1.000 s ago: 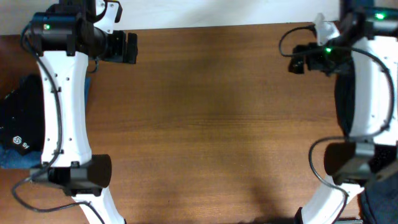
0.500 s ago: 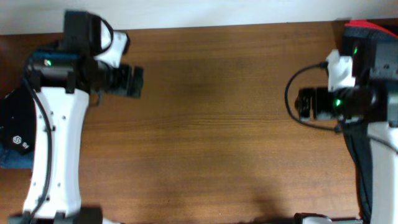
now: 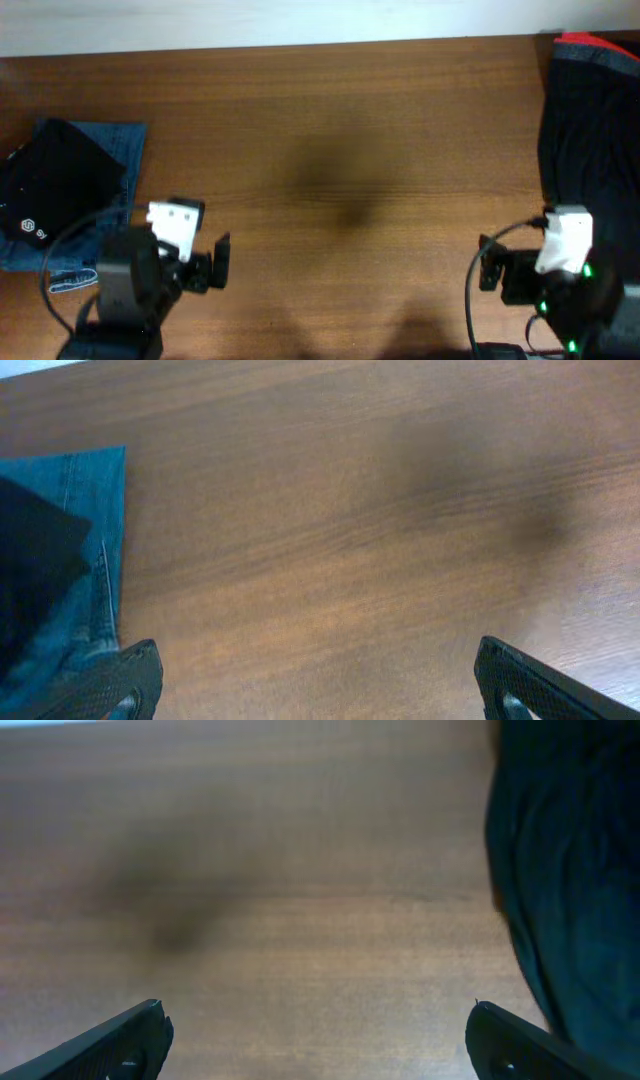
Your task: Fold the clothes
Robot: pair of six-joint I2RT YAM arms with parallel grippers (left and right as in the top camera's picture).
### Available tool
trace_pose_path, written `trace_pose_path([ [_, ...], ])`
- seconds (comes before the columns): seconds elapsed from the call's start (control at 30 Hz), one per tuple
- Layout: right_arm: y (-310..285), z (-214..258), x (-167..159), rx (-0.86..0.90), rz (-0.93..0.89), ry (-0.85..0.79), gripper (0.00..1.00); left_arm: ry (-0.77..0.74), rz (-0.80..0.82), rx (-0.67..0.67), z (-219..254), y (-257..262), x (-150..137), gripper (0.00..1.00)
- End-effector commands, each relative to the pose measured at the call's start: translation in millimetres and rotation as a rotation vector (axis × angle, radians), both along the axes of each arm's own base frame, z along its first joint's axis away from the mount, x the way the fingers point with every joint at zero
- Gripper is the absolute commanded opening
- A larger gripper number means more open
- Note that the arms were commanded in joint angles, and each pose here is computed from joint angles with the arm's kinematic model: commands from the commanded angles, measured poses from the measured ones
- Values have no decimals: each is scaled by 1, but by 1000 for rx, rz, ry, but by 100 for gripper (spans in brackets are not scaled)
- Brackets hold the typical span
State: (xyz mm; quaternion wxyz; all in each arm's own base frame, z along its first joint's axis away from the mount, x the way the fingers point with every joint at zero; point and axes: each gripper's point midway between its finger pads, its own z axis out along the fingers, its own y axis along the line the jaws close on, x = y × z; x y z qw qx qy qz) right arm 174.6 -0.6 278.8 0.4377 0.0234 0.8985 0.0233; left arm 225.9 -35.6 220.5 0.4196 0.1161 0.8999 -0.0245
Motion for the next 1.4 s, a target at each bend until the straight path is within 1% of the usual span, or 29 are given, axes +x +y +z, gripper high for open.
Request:
trace_pose_path([
  [0.0,-2,2,-5,-5,-19,-28,99,26,12,8,-16,3,-14,99],
  [0.07,-2,2,-5,-6,-19,-30,99,86,12,15,-27,5,-24,99],
  [0.17,-2,2,-5,-6,-19,-30,98,116,12,19,-32,5,-29,99],
  [0.43,-2,3,-6,-6,-18,-33,99,117,12,19,-33,5,-29,99],
  [0.5,-3,2,-16,-14,-26,-43,99,117,12,19,-33,5,-29,99],
  [0.63,-1,4,-28,-20,-22,-112,99,117,12,19,-33,5,-29,99],
  [0.73,1,-8,-29,-25,-8,-205,99,117,12,19,-33,5,-29,99],
  [0.8,2,-18,-24,-28,-1,-275,99,117,12,19,-33,5,-29,99],
  [0.83,4,-23,-17,-29,8,-357,99,117,12,19,-33,5,-29,99],
  [0.93,5,-23,-3,-35,20,-495,99,117,12,19,-33,5,-29,99],
  [1.13,0,-31,37,-52,11,-639,99,117,12,19,-33,5,-29,99],
  [1.37,-11,-53,62,-80,-41,-748,99,117,12,19,-33,5,-29,99],
])
